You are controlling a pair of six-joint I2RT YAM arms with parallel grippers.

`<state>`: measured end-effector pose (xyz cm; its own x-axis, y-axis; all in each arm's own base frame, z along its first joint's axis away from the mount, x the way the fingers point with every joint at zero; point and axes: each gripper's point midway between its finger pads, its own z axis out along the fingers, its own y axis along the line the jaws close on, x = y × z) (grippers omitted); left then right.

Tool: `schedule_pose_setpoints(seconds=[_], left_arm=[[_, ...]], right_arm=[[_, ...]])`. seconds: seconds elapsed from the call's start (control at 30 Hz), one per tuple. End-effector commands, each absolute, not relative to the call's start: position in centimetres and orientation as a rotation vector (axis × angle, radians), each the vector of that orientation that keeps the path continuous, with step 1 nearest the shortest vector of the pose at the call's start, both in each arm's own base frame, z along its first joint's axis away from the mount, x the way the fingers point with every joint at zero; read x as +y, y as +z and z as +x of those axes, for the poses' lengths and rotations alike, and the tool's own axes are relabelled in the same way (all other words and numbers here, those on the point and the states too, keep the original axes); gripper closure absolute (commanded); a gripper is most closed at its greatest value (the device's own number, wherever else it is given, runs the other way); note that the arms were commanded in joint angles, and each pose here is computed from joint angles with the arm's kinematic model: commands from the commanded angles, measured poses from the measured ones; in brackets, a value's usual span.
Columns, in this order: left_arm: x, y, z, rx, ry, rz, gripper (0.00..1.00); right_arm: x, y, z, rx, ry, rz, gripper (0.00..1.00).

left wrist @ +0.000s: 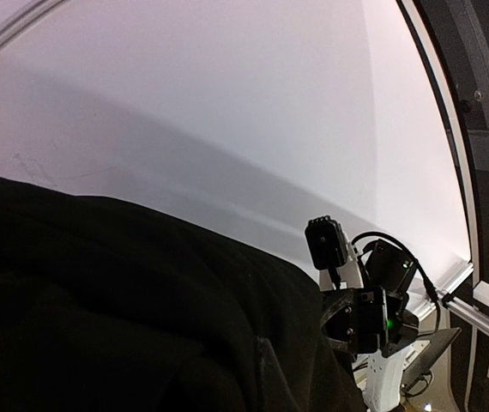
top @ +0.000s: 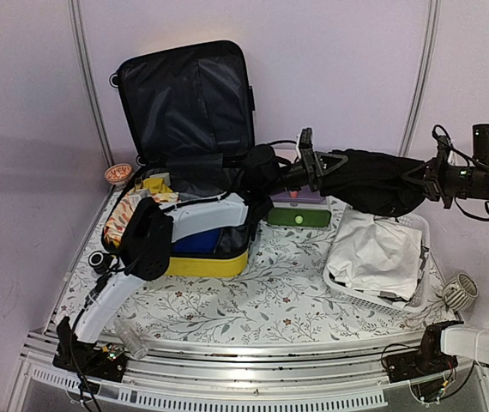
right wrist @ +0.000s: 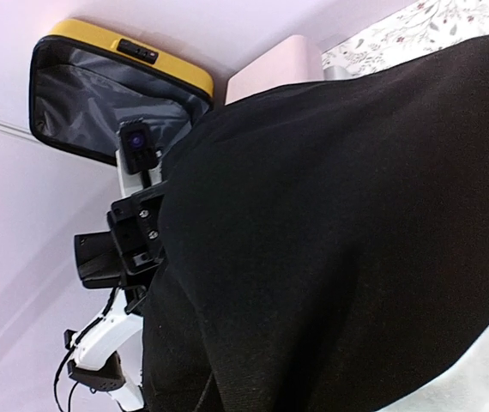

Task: Open, take out, and arrange the luggage
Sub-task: Place the clothes in the bin.

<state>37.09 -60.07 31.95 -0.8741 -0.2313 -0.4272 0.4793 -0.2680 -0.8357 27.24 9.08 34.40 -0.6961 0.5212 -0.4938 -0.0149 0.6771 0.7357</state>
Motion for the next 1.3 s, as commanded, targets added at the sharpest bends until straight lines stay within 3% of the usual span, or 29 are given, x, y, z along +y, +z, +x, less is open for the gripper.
schedule_pose_setpoints(seconds=[0.0, 0.17, 0.27, 0.53, 0.7, 0.87, 1.0, 1.07, 1.13, 1.27], left_arm=[[-60.7, 36.1, 34.0, 1.361, -2.194, 0.409, 1.00], [-60.7, 38.0, 33.9, 1.269, -2.154, 0.379, 1.00], [-61.6, 36.4, 33.4, 1.331, -2.141, 0.393, 1.00], [-62.9, 27.1, 30.8, 1.663, -2.262, 0.449, 1.00], [-62.7, 23.9, 27.2, 1.870, -2.277, 0.500, 1.00], [-62.1, 21.9, 23.2, 2.057, -2.213, 0.512, 1.00], [-61.3, 19.7, 20.7, 2.174, -2.158, 0.485, 1.00], [-61.2, 19.5, 20.4, 2.181, -2.141, 0.474, 1.00], [-61.5, 19.3, 20.4, 2.182, -2.144, 0.478, 1.00], [-62.4, 19.8, 20.4, 2.161, -2.164, 0.503, 1.00]], right_arm=[[6.8, 37.2, 28.7, 2.072, 0.842, 0.281, 0.99], [6.6, 37.8, 29.5, 2.070, 0.825, 0.217, 0.99], [6.2, 35.5, 28.5, 2.108, 0.799, 0.270, 0.99], [6.3, 24.0, 22.5, 2.303, 0.856, 0.584, 0.98], [5.6, 21.2, 19.2, 2.362, 0.798, 0.747, 0.95], [6.1, 17.4, 16.5, 2.581, 0.787, 0.822, 0.84], [4.7, 19.0, 15.9, 2.616, 0.639, 0.795, 0.54], [3.9, 20.6, 16.3, 2.581, 0.579, 0.784, 0.33], [3.4, 22.1, 17.1, 2.548, 0.547, 0.774, 0.28], [2.1, 26.1, 18.7, 2.460, 0.469, 0.750, 0.27]])
